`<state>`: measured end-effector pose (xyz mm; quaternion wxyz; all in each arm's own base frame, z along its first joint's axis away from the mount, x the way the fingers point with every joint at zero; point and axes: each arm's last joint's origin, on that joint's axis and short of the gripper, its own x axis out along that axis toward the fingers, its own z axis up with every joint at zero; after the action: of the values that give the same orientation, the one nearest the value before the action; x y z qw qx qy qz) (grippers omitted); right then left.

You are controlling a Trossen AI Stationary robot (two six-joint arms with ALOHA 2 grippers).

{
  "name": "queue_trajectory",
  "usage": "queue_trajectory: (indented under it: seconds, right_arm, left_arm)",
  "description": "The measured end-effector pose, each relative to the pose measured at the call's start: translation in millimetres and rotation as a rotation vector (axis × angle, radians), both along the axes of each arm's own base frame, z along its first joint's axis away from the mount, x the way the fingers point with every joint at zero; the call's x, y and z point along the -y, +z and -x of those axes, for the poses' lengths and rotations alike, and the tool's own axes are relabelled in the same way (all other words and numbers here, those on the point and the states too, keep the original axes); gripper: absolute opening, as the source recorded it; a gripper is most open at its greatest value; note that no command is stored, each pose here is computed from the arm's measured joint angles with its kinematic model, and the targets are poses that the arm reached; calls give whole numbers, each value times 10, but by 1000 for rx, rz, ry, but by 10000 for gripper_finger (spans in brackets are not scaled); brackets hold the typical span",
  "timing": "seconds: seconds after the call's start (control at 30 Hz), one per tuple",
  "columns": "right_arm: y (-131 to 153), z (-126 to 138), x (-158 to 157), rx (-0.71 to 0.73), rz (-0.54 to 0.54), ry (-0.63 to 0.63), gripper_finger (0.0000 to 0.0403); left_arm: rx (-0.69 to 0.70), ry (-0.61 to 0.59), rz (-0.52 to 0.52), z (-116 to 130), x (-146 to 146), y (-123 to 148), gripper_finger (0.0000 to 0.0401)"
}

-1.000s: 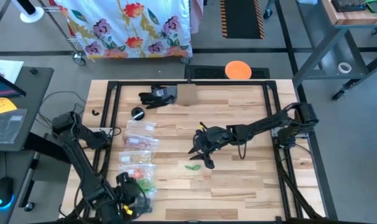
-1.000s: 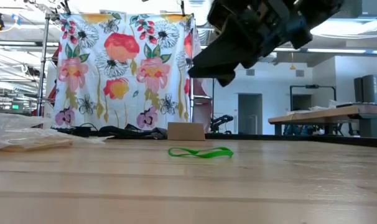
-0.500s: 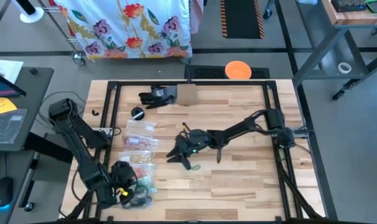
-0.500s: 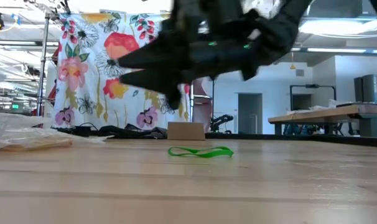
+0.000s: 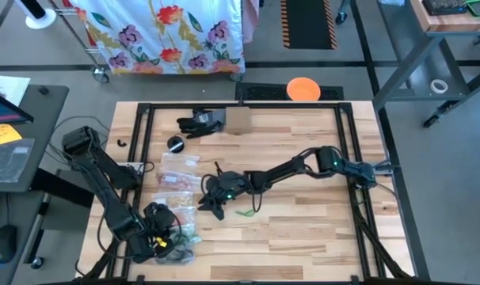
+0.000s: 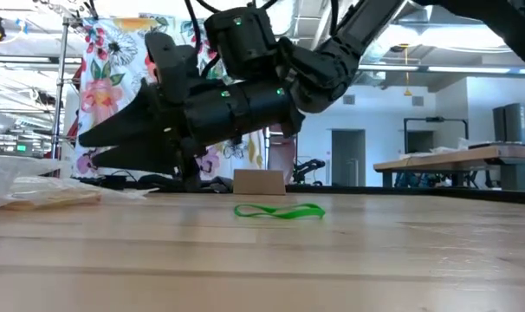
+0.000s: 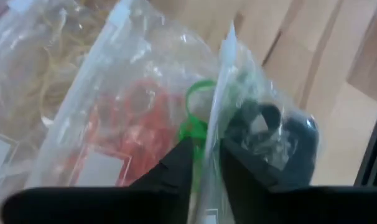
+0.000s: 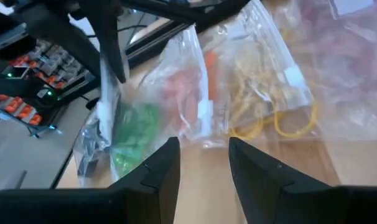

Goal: Sort rubber bands
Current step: Close the transparent zip bag, then open the transparent zip bag

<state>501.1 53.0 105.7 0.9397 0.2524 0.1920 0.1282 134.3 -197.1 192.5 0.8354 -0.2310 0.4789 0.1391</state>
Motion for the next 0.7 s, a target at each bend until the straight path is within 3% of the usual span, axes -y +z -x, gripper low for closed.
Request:
queue_trajectory:
  seconds: [0.3,0.47,0.7]
  right_arm:
    - [60,-53,-56,-29,27,0,133]
    - [111,-88,-66,-23,52,-30,133]
    - [77,-145,-66,-37,55,-32,133]
  left_arm:
    - [-10,0,-28,-55,26,264,152]
    - [16,-37,-51,-84,69,496,159]
    - [36,-34,-108,-85,46,593,159]
